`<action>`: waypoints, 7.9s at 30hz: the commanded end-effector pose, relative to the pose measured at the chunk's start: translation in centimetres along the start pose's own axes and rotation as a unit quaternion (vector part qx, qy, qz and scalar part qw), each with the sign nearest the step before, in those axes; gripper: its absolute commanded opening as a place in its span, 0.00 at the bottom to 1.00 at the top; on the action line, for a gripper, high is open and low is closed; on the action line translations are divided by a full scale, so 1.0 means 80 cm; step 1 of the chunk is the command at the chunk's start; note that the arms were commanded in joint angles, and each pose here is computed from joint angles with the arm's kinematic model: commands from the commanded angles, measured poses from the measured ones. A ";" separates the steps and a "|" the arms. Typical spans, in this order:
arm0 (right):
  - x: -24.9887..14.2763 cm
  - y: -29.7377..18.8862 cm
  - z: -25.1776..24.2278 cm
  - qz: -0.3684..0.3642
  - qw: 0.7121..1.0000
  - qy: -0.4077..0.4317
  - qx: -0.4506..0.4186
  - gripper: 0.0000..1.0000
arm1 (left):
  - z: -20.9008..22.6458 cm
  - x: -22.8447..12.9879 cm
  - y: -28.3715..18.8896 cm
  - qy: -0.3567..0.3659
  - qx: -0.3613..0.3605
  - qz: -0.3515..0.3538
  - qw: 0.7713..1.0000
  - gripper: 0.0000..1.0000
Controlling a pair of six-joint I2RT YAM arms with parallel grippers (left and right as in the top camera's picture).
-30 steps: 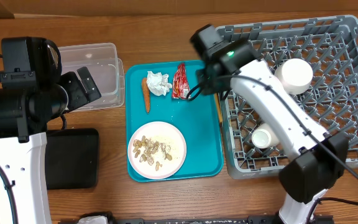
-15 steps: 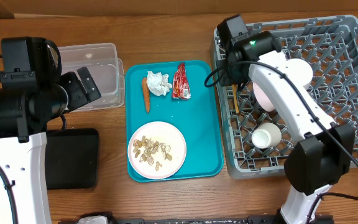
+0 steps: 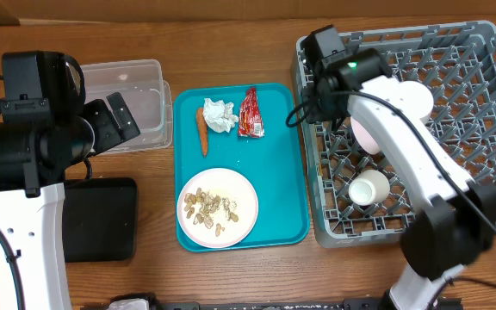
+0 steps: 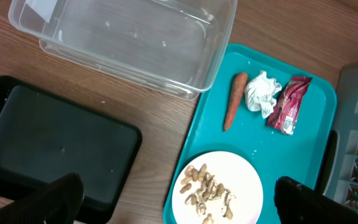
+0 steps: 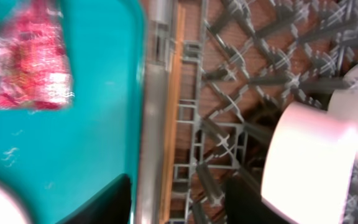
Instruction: Sort waste into correct bins and load items into the dishwasher
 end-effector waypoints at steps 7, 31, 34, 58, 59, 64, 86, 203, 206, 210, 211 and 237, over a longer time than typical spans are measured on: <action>-0.014 -0.182 0.050 -0.161 0.979 -0.036 0.122 1.00 | 0.003 0.003 -0.002 0.006 0.006 -0.005 1.000 1.00; -0.116 -0.373 -0.065 -0.407 0.913 0.003 0.014 1.00 | 0.003 0.003 -0.002 0.006 0.006 -0.005 1.000 1.00; -0.122 -0.364 -0.089 -0.451 0.892 0.032 -0.020 1.00 | 0.003 0.003 -0.002 0.006 0.006 -0.005 1.000 1.00; -0.228 -0.089 -0.073 -0.583 0.811 0.044 -0.027 1.00 | 0.003 0.003 -0.002 0.006 0.006 -0.005 1.000 1.00; -0.230 -0.086 -0.073 -0.590 0.806 0.044 -0.028 1.00 | 0.003 0.003 -0.002 0.006 0.006 -0.005 1.000 1.00; -0.228 -0.073 -0.073 -0.604 0.795 0.043 -0.031 1.00 | 0.003 0.003 -0.002 0.006 0.006 -0.005 1.000 1.00; -0.236 -0.049 -0.070 -0.568 0.821 0.045 -0.025 1.00 | 0.003 0.003 -0.002 0.006 0.006 -0.005 1.000 1.00; -0.236 -0.049 -0.070 -0.568 0.821 0.045 -0.025 1.00 | -0.203 -0.109 0.413 0.206 0.121 0.138 0.961 0.41; -0.236 -0.049 -0.070 -0.568 0.821 0.045 -0.025 1.00 | -0.215 -0.100 0.395 0.201 0.101 0.132 0.965 0.27; -0.236 -0.049 -0.070 -0.568 0.821 0.045 -0.025 1.00 | -0.227 -0.077 0.357 0.195 0.083 0.110 0.971 0.25; -0.236 -0.049 -0.070 -0.568 0.821 0.045 -0.025 1.00 | -0.227 -0.071 0.348 0.193 0.081 0.104 0.972 0.24; -0.236 -0.049 -0.070 -0.568 0.821 0.045 -0.025 1.00 | -0.042 0.091 0.227 -0.019 0.131 0.050 0.990 0.74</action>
Point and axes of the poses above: each gripper's point midway between its finger pads, its own y axis out along the fingers, its own z axis along the line the jaws close on, x = y × z, the point moved 2 cm from there along -y, back along the fingers, and after that the axes turned 7 degrees about -y, right-handed, at the moved point
